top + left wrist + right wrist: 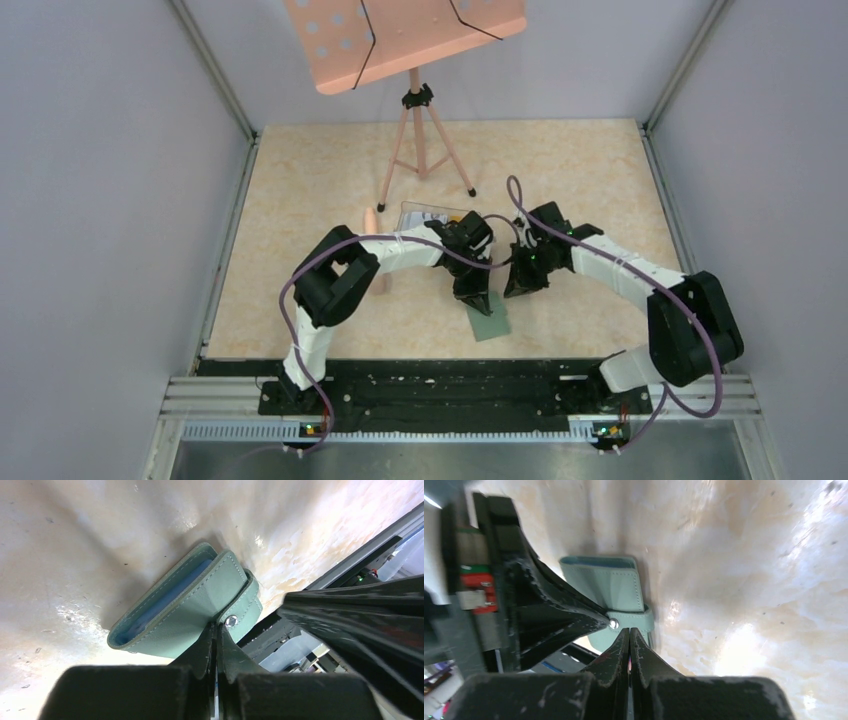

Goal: Put the credit cards into the card holder
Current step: Close the card holder at the center of the board.

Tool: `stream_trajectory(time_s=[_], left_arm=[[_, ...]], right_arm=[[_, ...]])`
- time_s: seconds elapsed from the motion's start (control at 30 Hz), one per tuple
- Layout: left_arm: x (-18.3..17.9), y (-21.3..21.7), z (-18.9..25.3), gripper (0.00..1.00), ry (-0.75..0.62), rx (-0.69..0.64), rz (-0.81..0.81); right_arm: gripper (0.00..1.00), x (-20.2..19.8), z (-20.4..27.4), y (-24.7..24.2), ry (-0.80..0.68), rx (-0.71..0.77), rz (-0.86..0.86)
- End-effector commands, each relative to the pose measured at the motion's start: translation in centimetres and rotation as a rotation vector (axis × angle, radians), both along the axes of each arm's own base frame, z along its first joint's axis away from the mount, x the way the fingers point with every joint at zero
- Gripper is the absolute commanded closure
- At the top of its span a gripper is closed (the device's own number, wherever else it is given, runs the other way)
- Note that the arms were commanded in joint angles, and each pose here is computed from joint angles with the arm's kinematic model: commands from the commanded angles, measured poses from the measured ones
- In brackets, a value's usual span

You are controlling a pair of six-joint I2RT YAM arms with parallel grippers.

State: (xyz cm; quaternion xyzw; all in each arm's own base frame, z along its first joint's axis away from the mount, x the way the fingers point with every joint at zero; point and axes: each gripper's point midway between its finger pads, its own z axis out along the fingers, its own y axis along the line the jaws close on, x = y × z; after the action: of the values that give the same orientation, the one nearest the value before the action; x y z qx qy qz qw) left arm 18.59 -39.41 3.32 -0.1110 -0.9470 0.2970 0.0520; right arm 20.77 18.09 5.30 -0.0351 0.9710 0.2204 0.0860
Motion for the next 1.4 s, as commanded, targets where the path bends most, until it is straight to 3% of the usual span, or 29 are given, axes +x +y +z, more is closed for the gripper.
stream_trajectory(time_s=[0.0, 0.53, 1.37], left_arm=[[0.6, 0.9, -0.9, 1.00, -0.086, 0.067, -0.017], [2.3, -1.0, 4.4, 1.00, -0.174, -0.026, -0.015], [0.1, -0.9, 4.4, 1.00, -0.101, -0.051, -0.016]], right_arm=[[1.00, 1.6, 2.2, 1.0, -0.060, 0.135, -0.032], [1.00, 0.1, 1.3, 2.2, 0.026, 0.222, 0.004], [1.00, -1.2, -1.1, 2.3, 0.128, 0.218, 0.029]])
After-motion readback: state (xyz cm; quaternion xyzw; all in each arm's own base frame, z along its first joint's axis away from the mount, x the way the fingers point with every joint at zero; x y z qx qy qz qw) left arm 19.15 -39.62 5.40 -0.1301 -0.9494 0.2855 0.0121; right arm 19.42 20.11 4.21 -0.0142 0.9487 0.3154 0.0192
